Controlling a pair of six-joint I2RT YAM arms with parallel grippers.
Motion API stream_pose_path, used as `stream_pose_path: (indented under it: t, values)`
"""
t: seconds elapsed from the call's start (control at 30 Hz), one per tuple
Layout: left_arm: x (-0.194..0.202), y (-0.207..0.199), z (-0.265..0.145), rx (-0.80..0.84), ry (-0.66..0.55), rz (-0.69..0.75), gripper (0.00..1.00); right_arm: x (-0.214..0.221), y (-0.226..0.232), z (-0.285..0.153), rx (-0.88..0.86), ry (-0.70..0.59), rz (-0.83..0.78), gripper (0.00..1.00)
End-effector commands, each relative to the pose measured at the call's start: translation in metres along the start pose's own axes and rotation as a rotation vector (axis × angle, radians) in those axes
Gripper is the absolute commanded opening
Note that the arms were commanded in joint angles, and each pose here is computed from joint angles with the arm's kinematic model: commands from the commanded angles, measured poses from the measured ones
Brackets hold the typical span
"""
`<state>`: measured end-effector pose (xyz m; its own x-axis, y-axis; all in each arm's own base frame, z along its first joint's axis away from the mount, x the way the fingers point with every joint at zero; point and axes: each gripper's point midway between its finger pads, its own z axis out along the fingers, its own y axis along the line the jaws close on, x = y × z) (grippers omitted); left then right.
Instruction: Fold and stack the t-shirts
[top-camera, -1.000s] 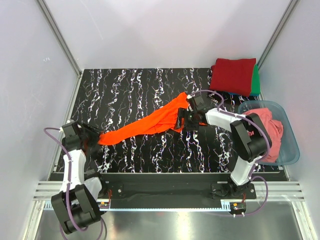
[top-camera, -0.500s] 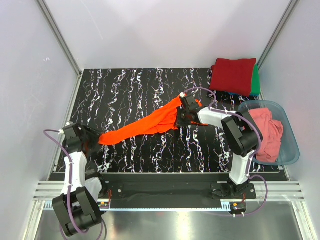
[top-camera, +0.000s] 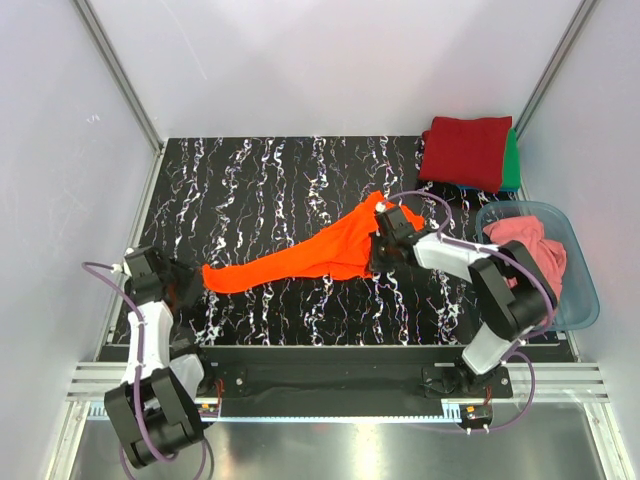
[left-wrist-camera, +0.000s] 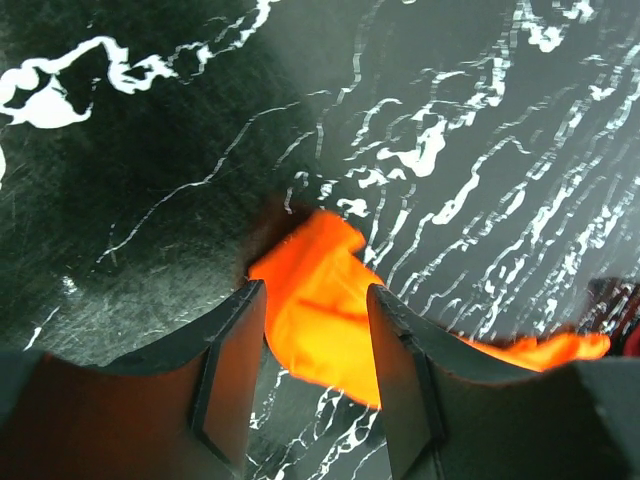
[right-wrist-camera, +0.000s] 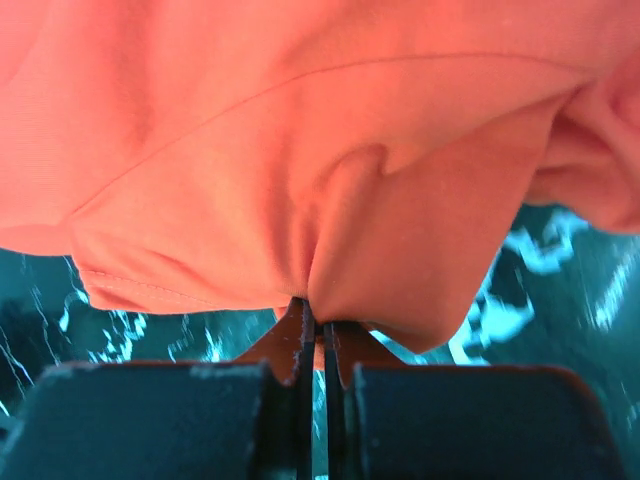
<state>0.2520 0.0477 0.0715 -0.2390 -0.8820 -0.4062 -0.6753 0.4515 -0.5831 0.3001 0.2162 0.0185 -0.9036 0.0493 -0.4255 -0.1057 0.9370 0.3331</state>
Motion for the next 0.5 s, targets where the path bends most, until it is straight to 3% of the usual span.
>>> stream_pose_path:
  t: [0.0,0.03,0.17,0.47]
  values:
    - [-0.013,-0.004,0.008,0.009,-0.05,-0.012,0.49,0.005,-0.009,-0.017,0.026,-0.014,0.002,0.0]
    - [-0.011,-0.003,0.011,0.009,-0.041,-0.013,0.49,0.008,-0.009,-0.018,0.023,-0.009,0.004,0.0]
    - [0.0,-0.018,0.019,0.057,-0.02,0.038,0.49,0.015,-0.009,-0.012,0.01,0.023,-0.002,0.43]
    - [0.015,-0.029,0.028,0.037,-0.018,0.158,0.47,0.028,-0.007,-0.022,-0.023,0.037,0.027,0.48]
